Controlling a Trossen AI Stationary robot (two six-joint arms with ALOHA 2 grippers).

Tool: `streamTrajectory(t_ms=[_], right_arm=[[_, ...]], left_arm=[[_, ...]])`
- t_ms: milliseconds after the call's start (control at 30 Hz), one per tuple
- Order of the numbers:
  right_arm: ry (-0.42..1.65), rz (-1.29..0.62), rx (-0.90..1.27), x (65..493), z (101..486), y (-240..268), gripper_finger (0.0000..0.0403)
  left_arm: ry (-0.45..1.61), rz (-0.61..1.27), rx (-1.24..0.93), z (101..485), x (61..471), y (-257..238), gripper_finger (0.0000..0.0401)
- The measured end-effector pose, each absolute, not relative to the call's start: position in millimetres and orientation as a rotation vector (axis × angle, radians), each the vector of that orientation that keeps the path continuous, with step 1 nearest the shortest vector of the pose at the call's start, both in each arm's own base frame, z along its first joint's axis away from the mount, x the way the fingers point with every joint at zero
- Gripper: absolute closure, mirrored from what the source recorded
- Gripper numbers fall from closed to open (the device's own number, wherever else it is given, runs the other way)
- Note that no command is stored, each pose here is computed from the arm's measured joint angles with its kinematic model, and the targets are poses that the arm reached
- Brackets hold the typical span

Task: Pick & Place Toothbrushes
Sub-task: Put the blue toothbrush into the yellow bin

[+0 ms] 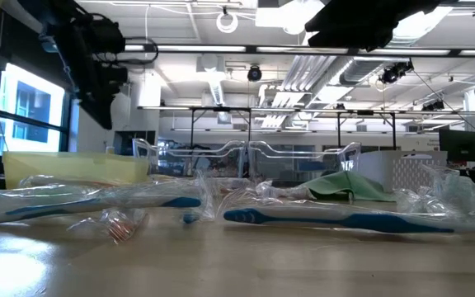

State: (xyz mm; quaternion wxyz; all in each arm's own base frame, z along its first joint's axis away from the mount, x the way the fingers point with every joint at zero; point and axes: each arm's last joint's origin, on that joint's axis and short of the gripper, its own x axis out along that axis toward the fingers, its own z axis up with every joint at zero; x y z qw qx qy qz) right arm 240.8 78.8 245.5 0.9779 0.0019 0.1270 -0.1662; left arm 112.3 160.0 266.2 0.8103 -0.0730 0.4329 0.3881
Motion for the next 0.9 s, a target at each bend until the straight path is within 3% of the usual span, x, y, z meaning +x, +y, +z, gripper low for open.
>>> streamTrajectory(t_ms=[167, 533, 900], right_arm=[[0.252, -0.350, 0.011, 241, 246, 78, 0.0172], [0.250, -0.360, 0.011, 241, 246, 78, 0.0172], [0.244, -0.365, 0.037, 241, 246, 78, 0.0172]], left_arm=[[0.697, 0.723, -0.027, 293, 112, 146, 0.0311], [0.436, 0.539, 0.241, 332, 104, 72, 0.0396], [0.389, 0.447, 0.368, 337, 126, 38, 0.0394]])
